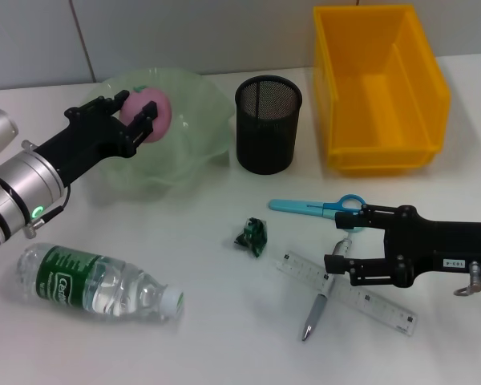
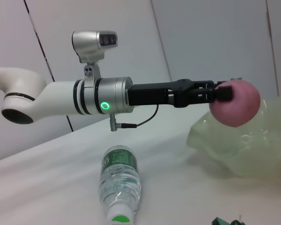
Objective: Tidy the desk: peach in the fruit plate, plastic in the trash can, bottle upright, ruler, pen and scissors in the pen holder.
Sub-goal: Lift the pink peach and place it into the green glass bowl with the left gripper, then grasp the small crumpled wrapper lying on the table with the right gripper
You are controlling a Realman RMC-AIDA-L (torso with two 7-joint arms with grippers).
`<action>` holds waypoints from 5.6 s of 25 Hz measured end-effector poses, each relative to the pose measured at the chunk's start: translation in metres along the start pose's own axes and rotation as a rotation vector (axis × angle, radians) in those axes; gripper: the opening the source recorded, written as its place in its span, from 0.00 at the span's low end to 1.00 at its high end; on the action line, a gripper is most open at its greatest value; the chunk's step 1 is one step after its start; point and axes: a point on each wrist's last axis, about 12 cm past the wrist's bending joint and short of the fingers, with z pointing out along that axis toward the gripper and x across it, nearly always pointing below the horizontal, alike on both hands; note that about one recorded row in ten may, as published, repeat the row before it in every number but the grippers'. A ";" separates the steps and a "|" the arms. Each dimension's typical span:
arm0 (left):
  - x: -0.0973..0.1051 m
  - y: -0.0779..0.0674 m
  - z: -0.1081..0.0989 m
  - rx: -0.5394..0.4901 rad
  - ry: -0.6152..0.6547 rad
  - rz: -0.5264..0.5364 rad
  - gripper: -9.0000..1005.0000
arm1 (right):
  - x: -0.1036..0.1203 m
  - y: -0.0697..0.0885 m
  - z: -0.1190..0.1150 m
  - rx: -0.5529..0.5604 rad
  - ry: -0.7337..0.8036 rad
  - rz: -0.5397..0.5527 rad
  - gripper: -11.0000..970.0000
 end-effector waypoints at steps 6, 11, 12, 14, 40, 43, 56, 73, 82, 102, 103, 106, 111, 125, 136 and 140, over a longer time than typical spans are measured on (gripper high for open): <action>-0.002 0.001 0.002 -0.006 -0.002 0.000 0.50 | 0.000 0.000 0.000 0.001 0.000 0.000 0.83; -0.004 0.002 0.004 -0.007 -0.007 0.006 0.67 | 0.000 0.000 0.000 0.002 0.000 0.000 0.83; -0.005 0.002 0.004 -0.007 -0.008 0.006 0.71 | 0.000 0.000 0.000 0.002 0.000 0.000 0.83; -0.005 0.002 0.004 -0.007 -0.009 0.004 0.77 | 0.000 0.000 0.000 0.002 -0.001 0.000 0.83; -0.033 -0.049 -0.050 0.680 0.044 -0.145 0.82 | -0.003 -0.001 -0.003 0.008 -0.010 0.018 0.83; -0.027 -0.052 -0.060 0.734 0.091 -0.129 0.82 | -0.007 -0.003 -0.003 0.009 -0.010 0.020 0.83; -0.005 -0.059 -0.074 0.721 0.108 -0.004 0.82 | -0.047 -0.017 -0.008 0.030 0.057 0.074 0.83; -0.001 -0.049 -0.087 0.671 0.107 -0.004 0.82 | -0.155 -0.028 0.071 -0.042 0.556 0.034 0.83; -0.001 -0.043 -0.091 0.660 0.119 -0.005 0.81 | -0.151 -0.024 0.122 -0.010 0.690 -0.091 0.83; -0.003 -0.039 -0.091 0.650 0.126 0.007 0.81 | -0.119 -0.016 0.167 0.011 0.731 -0.208 0.79; -0.003 -0.039 -0.090 0.650 0.126 0.007 0.81 | -0.118 -0.015 0.168 0.013 0.733 -0.214 0.78; -0.003 -0.039 -0.090 0.651 0.125 0.008 0.81 | -0.115 -0.016 0.169 0.020 0.737 -0.221 0.78; -0.004 -0.039 -0.090 0.650 0.125 0.009 0.81 | -0.113 -0.016 0.170 0.029 0.737 -0.230 0.77; -0.005 -0.038 -0.089 0.635 0.114 0.012 0.80 | -0.108 -0.018 0.172 0.043 0.712 -0.214 0.70; -0.007 -0.036 -0.088 0.631 0.109 0.013 0.80 | -0.104 -0.020 0.166 0.044 0.684 -0.169 0.31; -0.008 -0.035 -0.087 0.632 0.110 0.015 0.80 | -0.104 -0.021 0.163 0.049 0.651 -0.133 0.20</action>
